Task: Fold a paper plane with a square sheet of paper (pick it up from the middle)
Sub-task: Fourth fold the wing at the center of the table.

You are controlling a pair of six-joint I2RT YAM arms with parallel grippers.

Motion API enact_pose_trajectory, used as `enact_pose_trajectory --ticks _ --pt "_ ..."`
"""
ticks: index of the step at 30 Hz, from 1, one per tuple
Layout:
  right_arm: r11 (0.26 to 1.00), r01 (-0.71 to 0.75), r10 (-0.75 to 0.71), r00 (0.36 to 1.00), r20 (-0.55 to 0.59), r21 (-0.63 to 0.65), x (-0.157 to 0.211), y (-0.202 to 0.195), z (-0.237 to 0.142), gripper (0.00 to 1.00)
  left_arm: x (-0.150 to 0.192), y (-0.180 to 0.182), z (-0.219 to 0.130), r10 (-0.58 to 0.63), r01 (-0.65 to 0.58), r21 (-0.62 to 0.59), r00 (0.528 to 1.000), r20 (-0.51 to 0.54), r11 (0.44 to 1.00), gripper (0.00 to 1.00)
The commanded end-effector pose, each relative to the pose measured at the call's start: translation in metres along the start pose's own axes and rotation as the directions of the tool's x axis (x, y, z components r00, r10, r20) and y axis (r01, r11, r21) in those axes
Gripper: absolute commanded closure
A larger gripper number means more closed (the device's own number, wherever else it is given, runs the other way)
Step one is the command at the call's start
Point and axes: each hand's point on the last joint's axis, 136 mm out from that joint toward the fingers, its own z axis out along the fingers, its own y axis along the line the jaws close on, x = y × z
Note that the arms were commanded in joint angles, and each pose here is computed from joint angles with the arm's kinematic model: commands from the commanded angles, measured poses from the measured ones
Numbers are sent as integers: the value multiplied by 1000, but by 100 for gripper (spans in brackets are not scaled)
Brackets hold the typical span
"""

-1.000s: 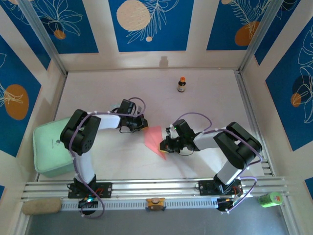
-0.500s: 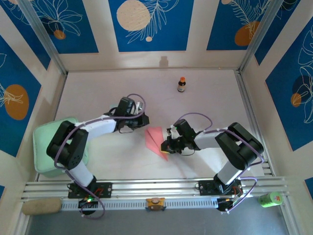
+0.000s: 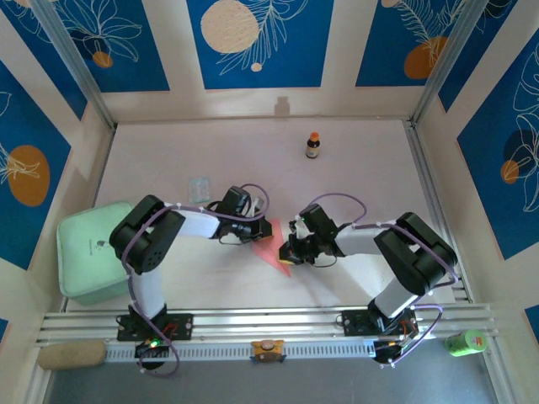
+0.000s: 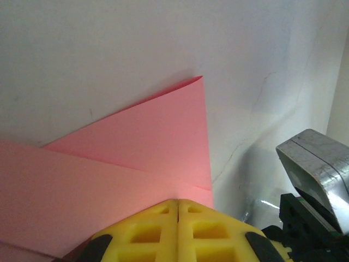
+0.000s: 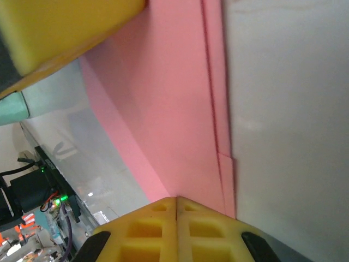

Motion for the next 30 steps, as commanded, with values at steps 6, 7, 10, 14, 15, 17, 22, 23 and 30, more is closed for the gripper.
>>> enact_pose_trajectory --ticks 6,7,10,14,15,17,22,23,30 --pt "999 39 -39 999 13 13 -16 35 -5 99 14 44 6 -55 51 -107 998 -33 993 100" --pt "999 41 -41 999 17 23 -20 36 -2 99 14 44 6 -55 51 -107 998 -33 993 100" --pt "998 13 -15 999 31 68 -31 27 9 99 14 42 6 -53 50 -98 998 -34 994 100" --pt "996 -19 19 1000 6 92 -26 11 22 99 13 42 6 -54 50 -98 998 -36 994 100" --pt "994 -33 33 999 -5 104 -21 4 24 99 13 43 5 -56 52 -99 998 -34 994 100" --pt "993 -41 43 999 -19 112 -11 -5 24 99 12 44 4 -59 55 -99 998 -31 994 100" --pt "996 -36 40 998 -40 83 10 -10 15 98 10 49 2 -64 61 -112 998 -26 992 100" --pt "996 -34 37 999 -38 81 12 -9 13 98 10 50 2 -66 63 -114 997 -27 991 100" --pt "996 -30 34 998 -58 84 34 -17 4 97 12 54 0 -71 67 -125 997 -25 990 100"
